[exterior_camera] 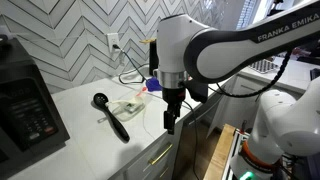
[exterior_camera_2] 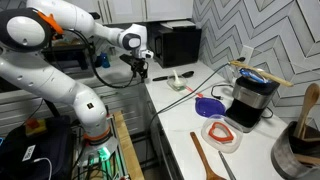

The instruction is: Pick up the silver bowl and put it in the clear lunch box with the heart shaped cookie cutter in it

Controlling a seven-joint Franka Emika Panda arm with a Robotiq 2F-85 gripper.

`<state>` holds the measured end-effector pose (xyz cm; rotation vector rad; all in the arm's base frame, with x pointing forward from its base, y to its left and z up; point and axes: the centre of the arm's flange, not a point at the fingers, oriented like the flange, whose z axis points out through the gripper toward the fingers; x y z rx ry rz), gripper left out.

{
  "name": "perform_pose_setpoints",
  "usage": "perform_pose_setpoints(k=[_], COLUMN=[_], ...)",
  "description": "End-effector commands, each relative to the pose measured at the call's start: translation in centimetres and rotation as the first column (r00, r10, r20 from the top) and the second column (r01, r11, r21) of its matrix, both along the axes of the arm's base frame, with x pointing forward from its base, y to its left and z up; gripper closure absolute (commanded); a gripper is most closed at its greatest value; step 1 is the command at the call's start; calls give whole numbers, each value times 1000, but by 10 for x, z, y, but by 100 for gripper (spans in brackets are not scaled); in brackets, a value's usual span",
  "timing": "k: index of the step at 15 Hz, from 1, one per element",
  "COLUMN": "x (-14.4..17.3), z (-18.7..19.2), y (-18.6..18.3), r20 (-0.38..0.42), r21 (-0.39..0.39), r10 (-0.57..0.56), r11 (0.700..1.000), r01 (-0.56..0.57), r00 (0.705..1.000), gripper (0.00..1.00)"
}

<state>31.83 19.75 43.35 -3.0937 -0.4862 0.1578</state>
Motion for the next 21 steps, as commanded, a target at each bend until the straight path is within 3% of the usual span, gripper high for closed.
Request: perform_pose_setpoints(k=[1,8,9,10,12,16,21], x=[0,0,2,10,29,66,110], z=[0,0,0,1,7,20,42], y=[0,0,-1,-4,-8,-27,-88], r20=[-1,-1,-1,51,115,239,348], r21=[0,0,16,43,72,153,266], r10=[0,0,-25,-126,-202,-386,-599], r11=[1000,1000,1000,991,978,921,801], r01=[0,0,25,124,195,358,536], r00=[1000,1000,1000,991,973,891,721], gripper=[0,0,0,0,0,0,0])
